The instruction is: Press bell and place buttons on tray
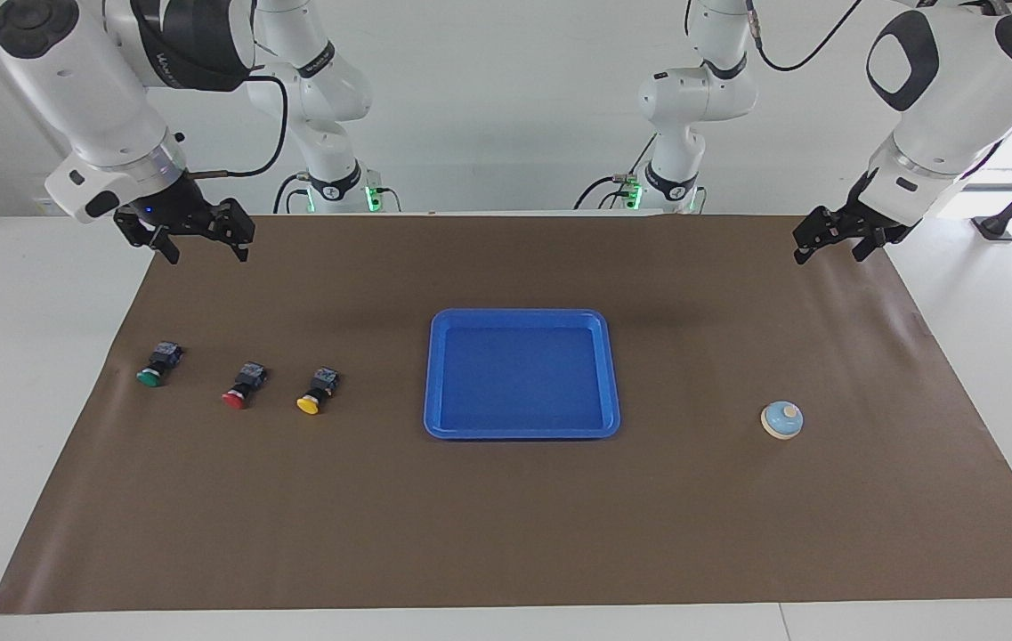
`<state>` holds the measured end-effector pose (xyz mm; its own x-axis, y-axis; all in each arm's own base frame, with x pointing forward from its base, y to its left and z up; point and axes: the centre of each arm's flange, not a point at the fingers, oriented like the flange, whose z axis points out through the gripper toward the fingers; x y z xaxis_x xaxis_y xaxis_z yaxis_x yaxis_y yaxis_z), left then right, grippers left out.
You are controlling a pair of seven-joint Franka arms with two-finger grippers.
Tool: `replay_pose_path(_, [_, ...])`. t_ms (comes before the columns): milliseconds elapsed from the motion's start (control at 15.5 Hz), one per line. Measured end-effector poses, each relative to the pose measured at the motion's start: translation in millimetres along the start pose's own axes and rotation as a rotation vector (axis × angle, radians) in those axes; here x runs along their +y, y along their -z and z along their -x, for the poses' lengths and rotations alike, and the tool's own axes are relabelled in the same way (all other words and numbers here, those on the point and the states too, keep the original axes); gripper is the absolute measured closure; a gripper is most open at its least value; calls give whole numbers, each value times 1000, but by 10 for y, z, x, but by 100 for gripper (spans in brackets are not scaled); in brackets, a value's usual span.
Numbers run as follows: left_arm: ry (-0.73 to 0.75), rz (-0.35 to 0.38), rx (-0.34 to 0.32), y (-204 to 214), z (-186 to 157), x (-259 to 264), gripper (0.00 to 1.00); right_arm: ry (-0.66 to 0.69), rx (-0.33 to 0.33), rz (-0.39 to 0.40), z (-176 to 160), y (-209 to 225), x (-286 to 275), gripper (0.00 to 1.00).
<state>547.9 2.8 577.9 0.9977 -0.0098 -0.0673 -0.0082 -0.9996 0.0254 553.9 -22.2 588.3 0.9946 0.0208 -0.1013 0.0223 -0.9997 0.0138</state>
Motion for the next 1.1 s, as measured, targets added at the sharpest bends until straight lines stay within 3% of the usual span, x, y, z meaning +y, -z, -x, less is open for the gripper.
replay_pose_path(387, [2, 0, 11, 4, -12, -9, 0, 0, 0, 0, 0, 0, 0, 0])
replay_pose_path(516, [3, -1, 45, 10, -53, -13, 0, 0, 0, 0, 0, 0, 0, 0])
replay_pose_path(774, [4, -2, 79, -145, -189, -21, 42, 0, 0, 0, 0, 0, 0, 0])
replay_pose_path(1097, [9, -4, 89, -997, -743, -45, 98, 0, 0, 0, 0, 0, 0, 0])
